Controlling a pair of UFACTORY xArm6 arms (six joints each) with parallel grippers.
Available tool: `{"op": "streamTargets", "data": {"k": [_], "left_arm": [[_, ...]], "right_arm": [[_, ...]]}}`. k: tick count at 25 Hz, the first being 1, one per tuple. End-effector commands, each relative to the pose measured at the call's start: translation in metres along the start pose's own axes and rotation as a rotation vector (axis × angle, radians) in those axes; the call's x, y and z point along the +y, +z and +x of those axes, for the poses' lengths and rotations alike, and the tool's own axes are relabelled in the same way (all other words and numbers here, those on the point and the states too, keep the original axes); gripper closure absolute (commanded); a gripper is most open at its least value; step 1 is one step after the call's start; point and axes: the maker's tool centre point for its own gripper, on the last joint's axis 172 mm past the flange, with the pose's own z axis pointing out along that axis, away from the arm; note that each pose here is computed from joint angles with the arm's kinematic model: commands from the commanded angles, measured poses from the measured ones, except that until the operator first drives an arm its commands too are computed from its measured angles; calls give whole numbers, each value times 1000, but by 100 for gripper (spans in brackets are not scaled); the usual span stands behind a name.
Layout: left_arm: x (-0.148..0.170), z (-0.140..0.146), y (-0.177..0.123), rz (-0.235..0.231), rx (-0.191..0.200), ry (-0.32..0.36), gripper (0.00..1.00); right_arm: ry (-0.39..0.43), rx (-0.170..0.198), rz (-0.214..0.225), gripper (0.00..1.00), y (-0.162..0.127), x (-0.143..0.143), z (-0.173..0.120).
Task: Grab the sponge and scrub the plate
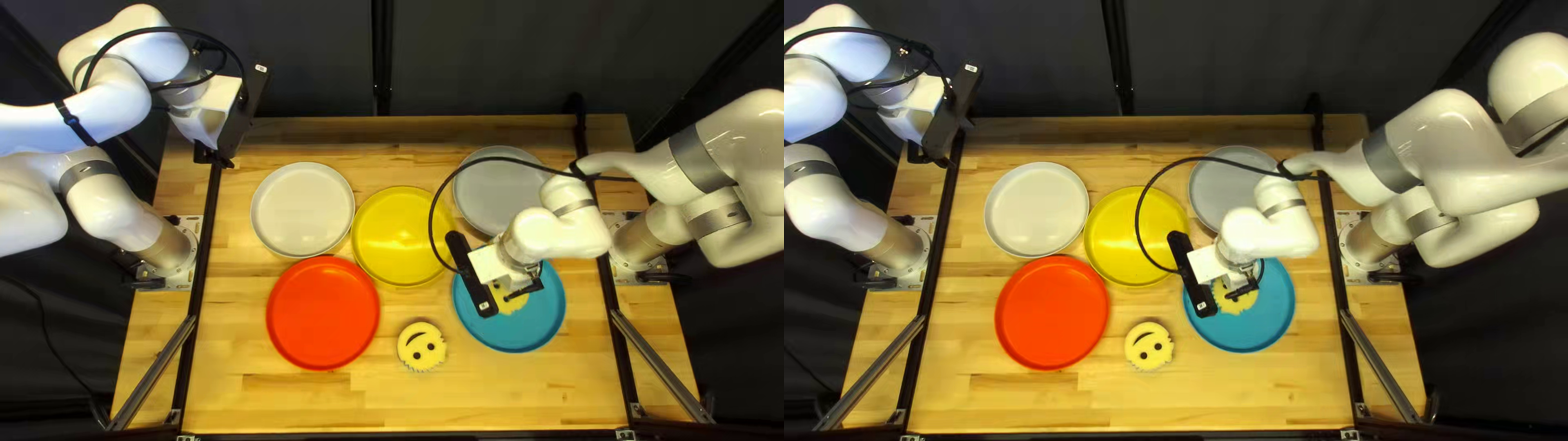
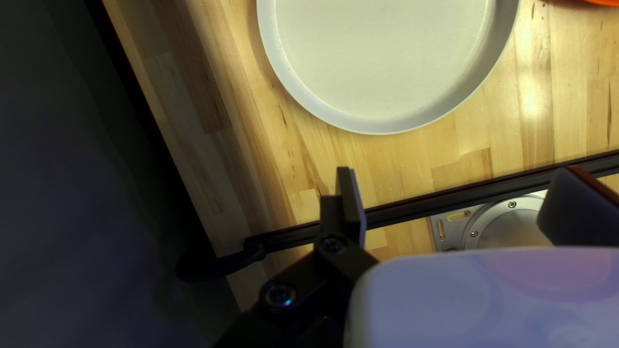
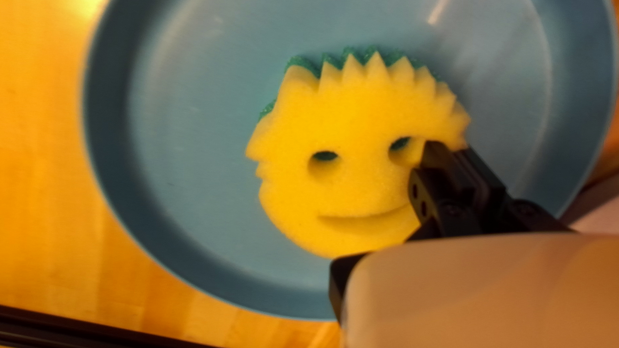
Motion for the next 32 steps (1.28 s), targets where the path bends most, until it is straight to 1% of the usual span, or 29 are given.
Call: {"op": "streamTargets", "data": {"k": [1, 4, 8, 9, 10, 12, 17, 19, 21, 24, 25, 28, 32], "left_arm": [[0, 0, 0, 0, 0, 0, 0], [0, 0, 0, 0, 0, 0, 0], [0, 0, 0, 0, 0, 0, 0], [0, 0, 0, 0, 0, 0, 0], [0, 0, 0, 0, 0, 0, 0], [0, 0, 0, 0, 0, 0, 0], [0, 0, 0, 0, 0, 0, 0], [0, 0, 0, 0, 0, 0, 0], [0, 0, 0, 0, 0, 0, 0], [0, 0, 0, 0, 0, 0, 0], [0, 0, 0, 0, 0, 0, 0], [0, 0, 0, 0, 0, 0, 0], [0, 0, 0, 0, 0, 0, 0]], "right_arm": [[-2, -3, -22, 100, -7, -1, -10], [-10, 7, -23, 100, -4, -14, -10], [-28, 23, -18, 100, -4, -44, -8], [-32, 25, -17, 100, -5, -48, -8], [-42, 26, -15, 100, -7, -61, -5], [-57, 26, -14, 100, -10, -74, -3], [-84, 27, -11, 100, -10, -87, -6], [-90, 27, -14, 100, -8, -85, -8], [-94, 26, -17, 100, -4, -75, -12], [-98, 22, -27, 100, 3, -51, -23], [-100, 22, -33, 100, 3, -41, -27], [-103, 21, -47, 100, 0, -21, -33], [-106, 16, -60, 100, -9, -14, -35]]}}
